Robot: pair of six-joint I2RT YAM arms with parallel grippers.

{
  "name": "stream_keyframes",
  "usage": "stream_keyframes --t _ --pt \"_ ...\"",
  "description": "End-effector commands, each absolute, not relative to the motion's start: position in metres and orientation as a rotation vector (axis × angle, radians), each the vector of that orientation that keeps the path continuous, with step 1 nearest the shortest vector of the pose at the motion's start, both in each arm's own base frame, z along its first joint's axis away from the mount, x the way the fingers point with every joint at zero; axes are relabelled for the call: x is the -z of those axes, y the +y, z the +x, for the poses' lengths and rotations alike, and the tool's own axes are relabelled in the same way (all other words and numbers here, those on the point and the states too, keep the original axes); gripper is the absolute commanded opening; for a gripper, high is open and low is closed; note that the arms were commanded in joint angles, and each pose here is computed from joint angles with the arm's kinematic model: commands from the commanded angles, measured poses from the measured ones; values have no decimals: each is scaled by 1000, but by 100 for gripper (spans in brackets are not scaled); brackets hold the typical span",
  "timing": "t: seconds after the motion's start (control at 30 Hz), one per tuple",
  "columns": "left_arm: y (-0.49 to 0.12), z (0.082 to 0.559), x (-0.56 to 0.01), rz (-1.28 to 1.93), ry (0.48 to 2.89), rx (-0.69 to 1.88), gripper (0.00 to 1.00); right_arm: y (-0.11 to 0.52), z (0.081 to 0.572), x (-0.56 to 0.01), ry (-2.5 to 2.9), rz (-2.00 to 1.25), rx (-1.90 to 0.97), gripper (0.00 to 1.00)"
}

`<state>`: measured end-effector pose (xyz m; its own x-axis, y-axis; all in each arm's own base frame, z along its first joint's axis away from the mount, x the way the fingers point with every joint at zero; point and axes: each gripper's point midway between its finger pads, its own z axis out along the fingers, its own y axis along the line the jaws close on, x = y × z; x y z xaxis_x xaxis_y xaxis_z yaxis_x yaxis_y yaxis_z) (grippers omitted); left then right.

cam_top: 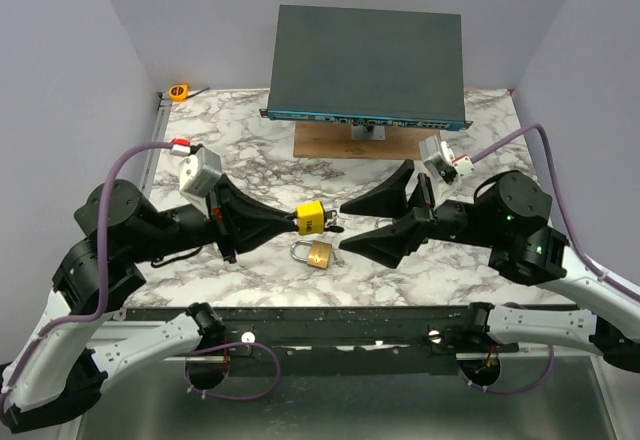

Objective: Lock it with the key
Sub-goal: Lock the lock.

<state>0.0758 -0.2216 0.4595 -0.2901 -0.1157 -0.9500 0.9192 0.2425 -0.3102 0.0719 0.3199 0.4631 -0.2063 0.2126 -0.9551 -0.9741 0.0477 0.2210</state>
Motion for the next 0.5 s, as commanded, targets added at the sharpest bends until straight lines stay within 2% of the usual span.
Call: stream_keyframes --t 0.0,0.17,0.3,0.4,0.47 --pt "-208 54 -485 855 1343 1287 0 318 68 -451 1252 -969 -1352 64" --pt "-208 38 -482 928 1323 1341 0 323 65 -452 1233 -1007 -1363 58" --pt "-208 33 -480 957 1323 1355 0 329 59 -455 1213 -1048 -1389 47" --pt "-207 33 -478 959 1328 1347 0 329 55 -457 1201 -1066 -1410 46" --pt "-207 33 -478 962 1327 1350 0 328 53 -457 1198 -1072 -1420 39"
